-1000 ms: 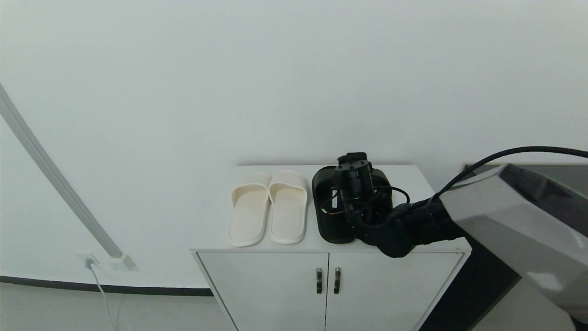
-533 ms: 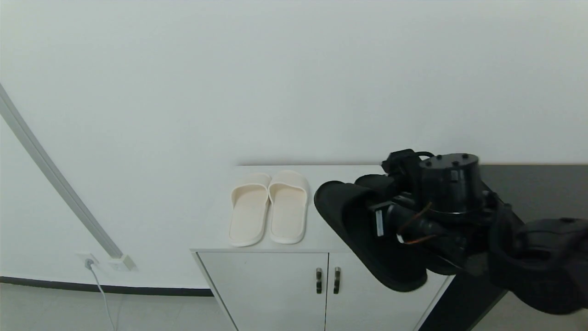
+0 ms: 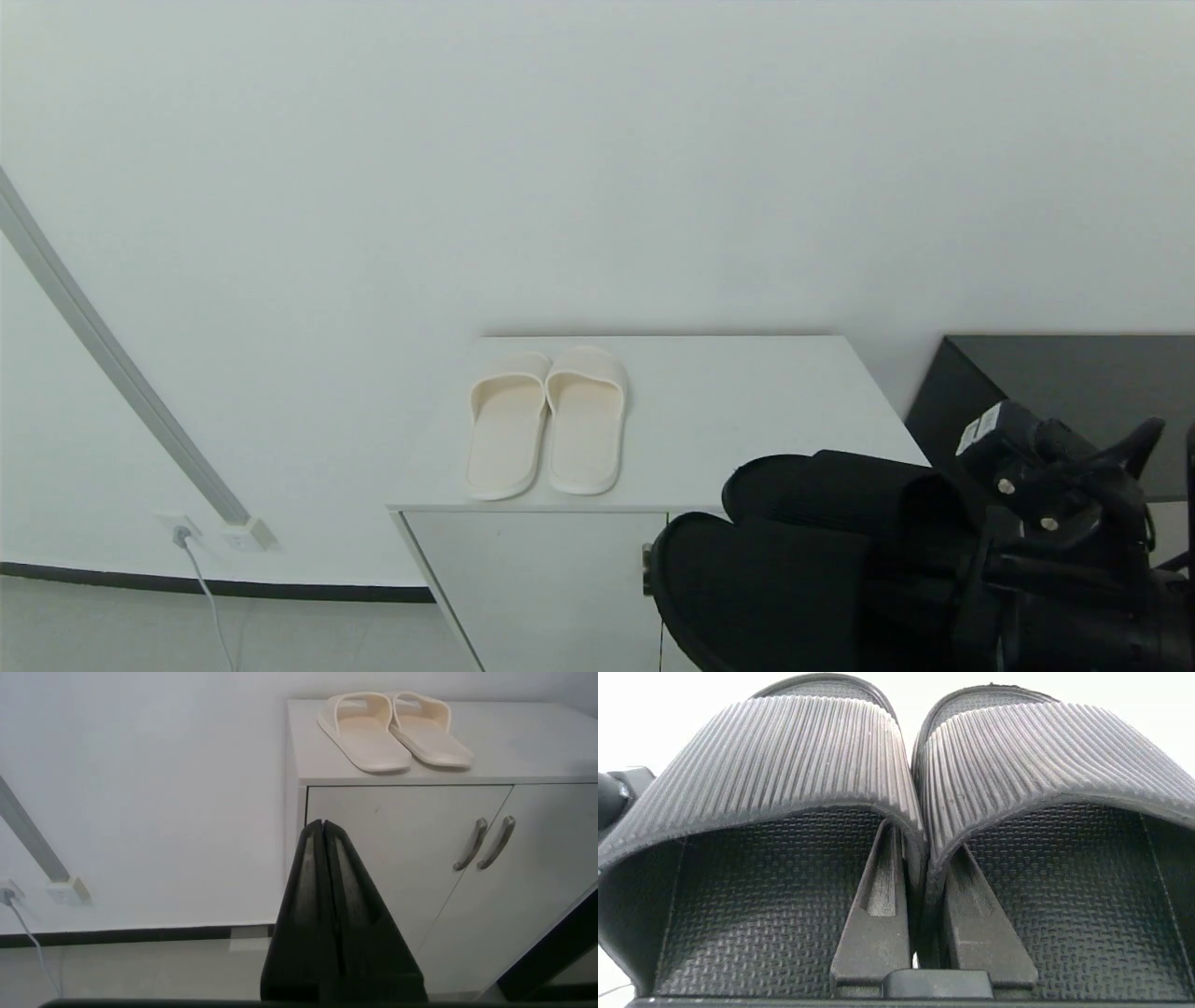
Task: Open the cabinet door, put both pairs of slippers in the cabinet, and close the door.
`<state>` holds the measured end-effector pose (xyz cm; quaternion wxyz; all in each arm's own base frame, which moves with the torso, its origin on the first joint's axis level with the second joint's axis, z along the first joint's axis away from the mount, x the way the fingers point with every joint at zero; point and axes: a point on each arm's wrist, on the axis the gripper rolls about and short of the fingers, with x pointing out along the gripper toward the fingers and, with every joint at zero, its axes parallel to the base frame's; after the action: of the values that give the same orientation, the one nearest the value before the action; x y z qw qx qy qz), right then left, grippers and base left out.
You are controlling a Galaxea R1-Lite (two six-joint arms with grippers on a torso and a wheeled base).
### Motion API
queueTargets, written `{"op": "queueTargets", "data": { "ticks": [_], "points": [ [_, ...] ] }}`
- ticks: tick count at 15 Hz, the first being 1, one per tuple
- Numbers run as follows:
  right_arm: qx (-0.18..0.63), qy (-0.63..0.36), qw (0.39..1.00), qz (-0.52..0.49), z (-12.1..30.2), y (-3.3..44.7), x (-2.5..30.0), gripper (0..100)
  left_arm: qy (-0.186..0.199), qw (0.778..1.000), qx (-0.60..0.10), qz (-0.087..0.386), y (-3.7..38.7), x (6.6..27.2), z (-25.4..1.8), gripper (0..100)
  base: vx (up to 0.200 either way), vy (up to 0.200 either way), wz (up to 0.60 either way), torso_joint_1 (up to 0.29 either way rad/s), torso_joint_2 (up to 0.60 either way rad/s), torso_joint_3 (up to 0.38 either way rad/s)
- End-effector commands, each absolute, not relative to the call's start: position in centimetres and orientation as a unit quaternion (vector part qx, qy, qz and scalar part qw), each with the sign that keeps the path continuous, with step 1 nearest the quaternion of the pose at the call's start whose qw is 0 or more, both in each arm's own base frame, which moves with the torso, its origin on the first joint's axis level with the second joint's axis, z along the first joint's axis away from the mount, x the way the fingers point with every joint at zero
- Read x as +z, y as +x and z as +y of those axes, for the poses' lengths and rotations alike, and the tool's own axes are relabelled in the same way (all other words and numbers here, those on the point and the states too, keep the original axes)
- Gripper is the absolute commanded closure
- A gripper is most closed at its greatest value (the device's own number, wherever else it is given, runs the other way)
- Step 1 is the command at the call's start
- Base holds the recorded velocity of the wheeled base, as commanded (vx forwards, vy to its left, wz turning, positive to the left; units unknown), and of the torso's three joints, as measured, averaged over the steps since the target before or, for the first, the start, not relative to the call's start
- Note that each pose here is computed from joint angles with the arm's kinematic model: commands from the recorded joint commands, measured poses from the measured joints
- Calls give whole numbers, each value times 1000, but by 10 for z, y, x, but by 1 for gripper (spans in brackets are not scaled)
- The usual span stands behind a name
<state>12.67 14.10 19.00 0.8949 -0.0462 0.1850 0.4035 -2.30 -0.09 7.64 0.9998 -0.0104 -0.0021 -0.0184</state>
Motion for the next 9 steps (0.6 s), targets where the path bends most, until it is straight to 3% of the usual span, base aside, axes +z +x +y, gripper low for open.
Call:
{"op": "queueTargets", "data": {
  "ticks": [1, 7, 9],
  "points": [
    [411, -41, 894, 174, 137, 121, 194, 100, -11, 1000, -18, -3, -23, 77, -1, 100, 0, 0, 0, 0, 0, 0],
    [418, -43, 889, 182, 139, 122, 190, 100, -11, 1000, -18, -2, -23, 77, -1, 100, -200, 0, 0, 6, 4, 1],
    [417, -45, 889, 184, 138, 122, 188, 100, -11, 1000, -18, -3, -23, 77, -1, 100, 0, 0, 0, 0, 0, 0]
  ]
}}
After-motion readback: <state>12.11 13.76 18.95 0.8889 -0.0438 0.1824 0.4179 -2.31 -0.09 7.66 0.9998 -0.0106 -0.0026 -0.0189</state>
